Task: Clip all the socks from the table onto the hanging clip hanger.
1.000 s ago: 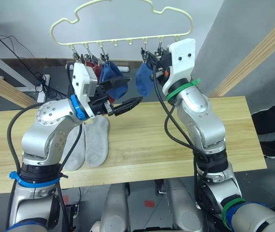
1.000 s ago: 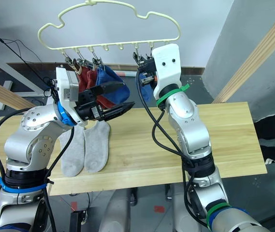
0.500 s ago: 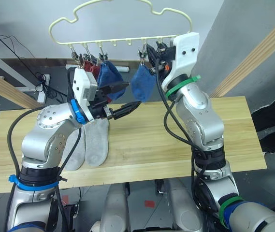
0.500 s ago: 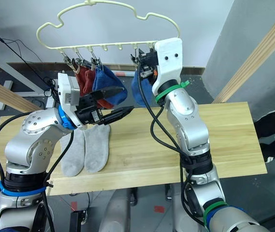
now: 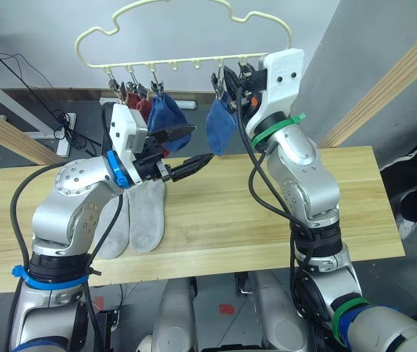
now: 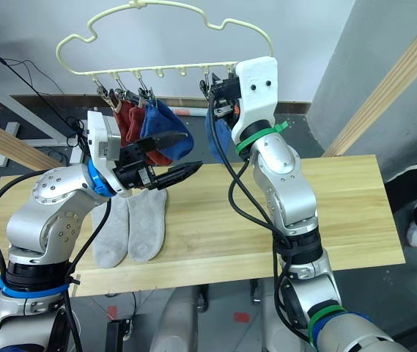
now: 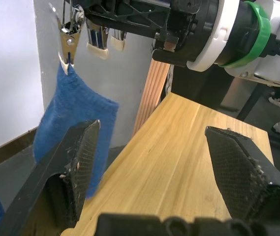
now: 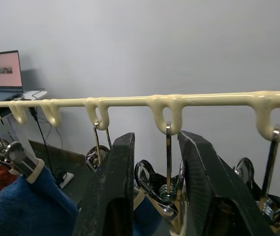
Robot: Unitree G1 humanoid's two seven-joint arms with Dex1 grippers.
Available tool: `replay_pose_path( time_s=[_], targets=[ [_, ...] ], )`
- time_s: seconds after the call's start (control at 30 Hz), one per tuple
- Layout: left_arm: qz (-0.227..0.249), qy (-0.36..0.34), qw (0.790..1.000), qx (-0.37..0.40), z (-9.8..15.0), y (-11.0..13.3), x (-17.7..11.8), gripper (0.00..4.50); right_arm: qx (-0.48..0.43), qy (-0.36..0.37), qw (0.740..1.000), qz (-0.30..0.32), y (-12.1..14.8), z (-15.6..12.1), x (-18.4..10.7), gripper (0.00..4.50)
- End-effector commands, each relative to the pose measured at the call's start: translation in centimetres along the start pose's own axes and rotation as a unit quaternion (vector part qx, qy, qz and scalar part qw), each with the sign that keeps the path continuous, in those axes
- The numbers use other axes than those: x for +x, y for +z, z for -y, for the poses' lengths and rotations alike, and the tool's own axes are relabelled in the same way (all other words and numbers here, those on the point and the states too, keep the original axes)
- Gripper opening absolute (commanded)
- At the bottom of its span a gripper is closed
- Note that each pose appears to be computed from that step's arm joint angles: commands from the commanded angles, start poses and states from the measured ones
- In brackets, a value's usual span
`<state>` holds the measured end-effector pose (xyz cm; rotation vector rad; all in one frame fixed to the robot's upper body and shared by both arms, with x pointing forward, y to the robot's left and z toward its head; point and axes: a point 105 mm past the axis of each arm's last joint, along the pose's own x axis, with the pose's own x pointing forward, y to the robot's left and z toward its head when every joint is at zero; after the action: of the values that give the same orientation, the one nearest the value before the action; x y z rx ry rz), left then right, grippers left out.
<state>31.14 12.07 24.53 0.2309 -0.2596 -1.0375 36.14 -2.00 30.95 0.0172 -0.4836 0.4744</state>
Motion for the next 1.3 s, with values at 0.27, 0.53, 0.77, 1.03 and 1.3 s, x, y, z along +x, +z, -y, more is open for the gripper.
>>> replay_pose_path(
  time_s=[0.27,0.53,0.77,1.03,1.3],
  targets=[
    [0.009,0.023,1.000,0.019,-0.2,0.7,-0.1,3.75,0.000,-0.003,1.000,0.029,1.4,-0.3,-0.1,0.01],
    [-0.012,0.107,0.994,0.024,-2.0,-0.7,-0.3,3.75,-0.007,-0.007,0.999,0.033,1.7,-0.1,-0.1,0.01],
    [-0.097,0.298,0.949,0.006,-3.3,-6.6,-2.3,4.48,-0.011,-0.008,0.999,0.033,1.7,0.2,0.0,0.00],
    [-0.195,0.453,0.867,-0.070,-4.0,-13.3,-5.7,4.48,-0.013,-0.002,1.000,0.025,1.5,0.0,-0.1,0.00],
    [-0.253,0.463,0.842,-0.114,-3.3,-16.6,-6.4,4.48,-0.013,0.001,1.000,0.024,1.5,-0.2,-0.2,0.00]
  ],
)
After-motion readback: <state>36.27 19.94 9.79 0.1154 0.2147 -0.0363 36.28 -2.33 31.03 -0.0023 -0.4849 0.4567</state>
